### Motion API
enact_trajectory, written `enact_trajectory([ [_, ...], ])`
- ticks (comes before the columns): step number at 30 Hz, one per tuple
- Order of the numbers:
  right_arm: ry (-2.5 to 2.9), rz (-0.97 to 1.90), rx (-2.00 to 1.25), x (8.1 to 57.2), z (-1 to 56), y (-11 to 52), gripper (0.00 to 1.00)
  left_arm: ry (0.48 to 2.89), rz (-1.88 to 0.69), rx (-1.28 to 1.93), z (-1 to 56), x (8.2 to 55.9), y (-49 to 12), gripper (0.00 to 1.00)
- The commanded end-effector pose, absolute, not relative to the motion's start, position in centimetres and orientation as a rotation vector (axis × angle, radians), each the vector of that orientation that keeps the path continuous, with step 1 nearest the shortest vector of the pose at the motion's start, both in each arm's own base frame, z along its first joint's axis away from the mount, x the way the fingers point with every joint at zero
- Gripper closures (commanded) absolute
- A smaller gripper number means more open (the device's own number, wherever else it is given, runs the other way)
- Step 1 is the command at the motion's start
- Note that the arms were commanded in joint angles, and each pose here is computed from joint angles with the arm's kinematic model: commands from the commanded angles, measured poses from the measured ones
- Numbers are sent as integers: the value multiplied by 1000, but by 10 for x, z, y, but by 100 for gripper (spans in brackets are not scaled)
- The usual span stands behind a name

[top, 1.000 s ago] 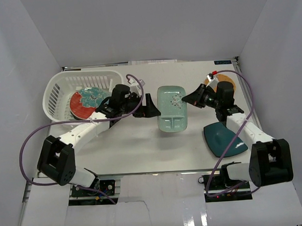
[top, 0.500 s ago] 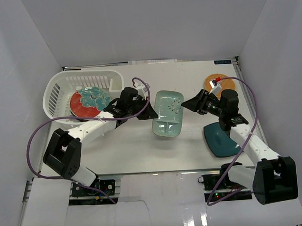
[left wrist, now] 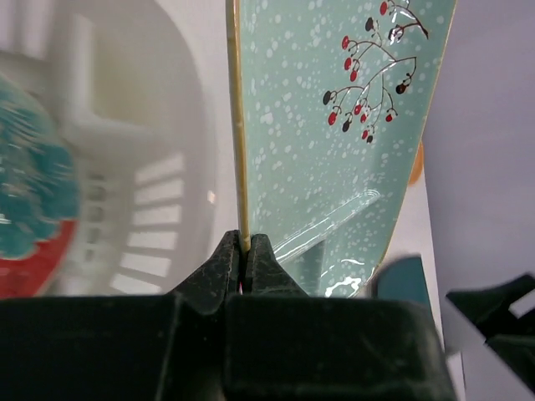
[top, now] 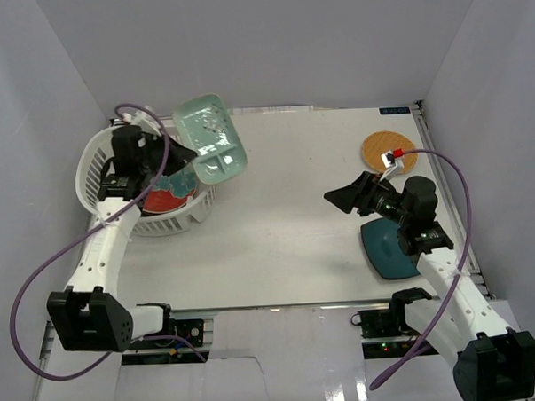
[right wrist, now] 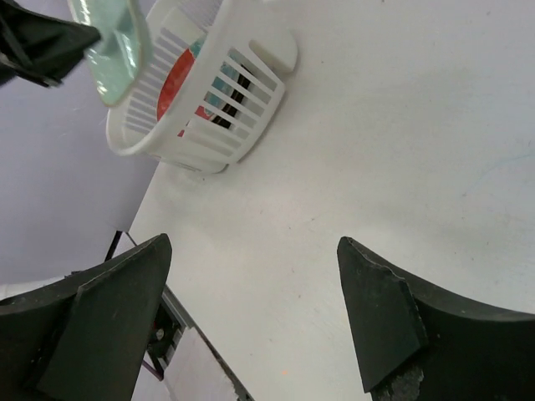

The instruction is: Place the plates into the plastic bin on the countertop

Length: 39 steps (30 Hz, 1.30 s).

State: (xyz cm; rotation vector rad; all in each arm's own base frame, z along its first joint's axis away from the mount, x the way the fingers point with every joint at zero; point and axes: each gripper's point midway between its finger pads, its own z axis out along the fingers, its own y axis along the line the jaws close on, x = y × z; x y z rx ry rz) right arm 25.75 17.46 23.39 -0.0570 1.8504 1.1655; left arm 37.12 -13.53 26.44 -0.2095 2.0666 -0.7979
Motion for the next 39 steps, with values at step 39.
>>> enact_trajectory([
  [39,1916,1111,-148,216,187,167,14,2154,-36,-646,175,403,63,80],
])
